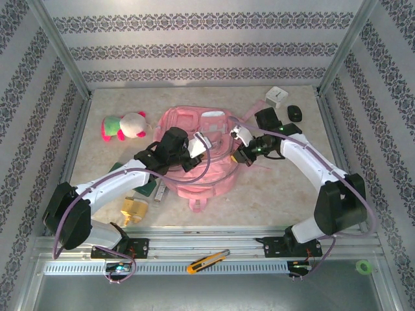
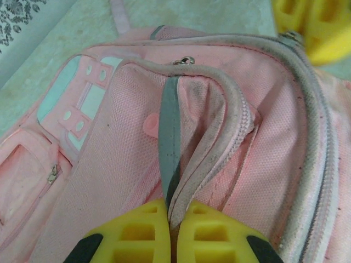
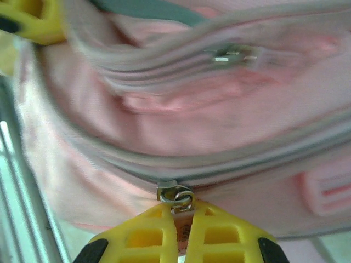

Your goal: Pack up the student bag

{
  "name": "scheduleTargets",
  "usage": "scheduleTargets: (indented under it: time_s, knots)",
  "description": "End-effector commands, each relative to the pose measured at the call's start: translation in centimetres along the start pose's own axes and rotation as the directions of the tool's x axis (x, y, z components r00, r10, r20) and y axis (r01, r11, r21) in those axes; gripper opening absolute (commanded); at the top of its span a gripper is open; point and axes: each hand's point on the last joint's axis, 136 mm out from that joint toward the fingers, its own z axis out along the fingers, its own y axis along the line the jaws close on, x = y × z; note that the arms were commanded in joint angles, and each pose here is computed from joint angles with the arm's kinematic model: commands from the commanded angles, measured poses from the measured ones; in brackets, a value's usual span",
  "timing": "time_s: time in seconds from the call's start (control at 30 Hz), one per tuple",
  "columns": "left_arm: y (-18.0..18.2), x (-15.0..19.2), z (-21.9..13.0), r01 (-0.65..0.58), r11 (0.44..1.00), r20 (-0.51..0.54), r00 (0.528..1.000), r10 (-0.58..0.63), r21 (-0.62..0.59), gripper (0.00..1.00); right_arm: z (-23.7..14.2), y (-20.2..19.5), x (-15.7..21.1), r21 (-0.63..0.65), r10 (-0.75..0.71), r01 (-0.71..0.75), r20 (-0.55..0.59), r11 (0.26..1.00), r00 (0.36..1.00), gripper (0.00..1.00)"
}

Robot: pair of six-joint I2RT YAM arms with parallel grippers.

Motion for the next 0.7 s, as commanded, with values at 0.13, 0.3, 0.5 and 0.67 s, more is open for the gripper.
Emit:
scheduleTargets:
  time_s: [0.13,0.3,0.5,0.67]
  knots:
    - [3.5,-3.8,1.4,0.278,0.949,0.111,0.958,-0.263,-0.152,0.0,0.9,7.6,-1.8,-0.22,0.177,-0.15,0.11,0.964,0.978,0.0]
    - [3.2,-5.5,2.2,0.459,0.884,0.198,0.878,-0.436,-0.087,0.0,1.3,6.3,-0.6,-0.154,0.401,-0.385,0.092,0.91,0.911,0.0]
    - [4.4,-5.7,2.8,0.586,0.794,0.233,0.804,-0.546,-0.162,0.0,-0.1,7.2,-1.1,-0.187,0.499,-0.473,0.124,0.861,0.858,0.0]
    - [4.5,-6.8,3.6,0.599,0.786,0.245,0.793,-0.557,-0.151,0.0,0.7,9.2,-0.9,-0.243,0.557,-0.527,0.075,0.815,0.827,0.0]
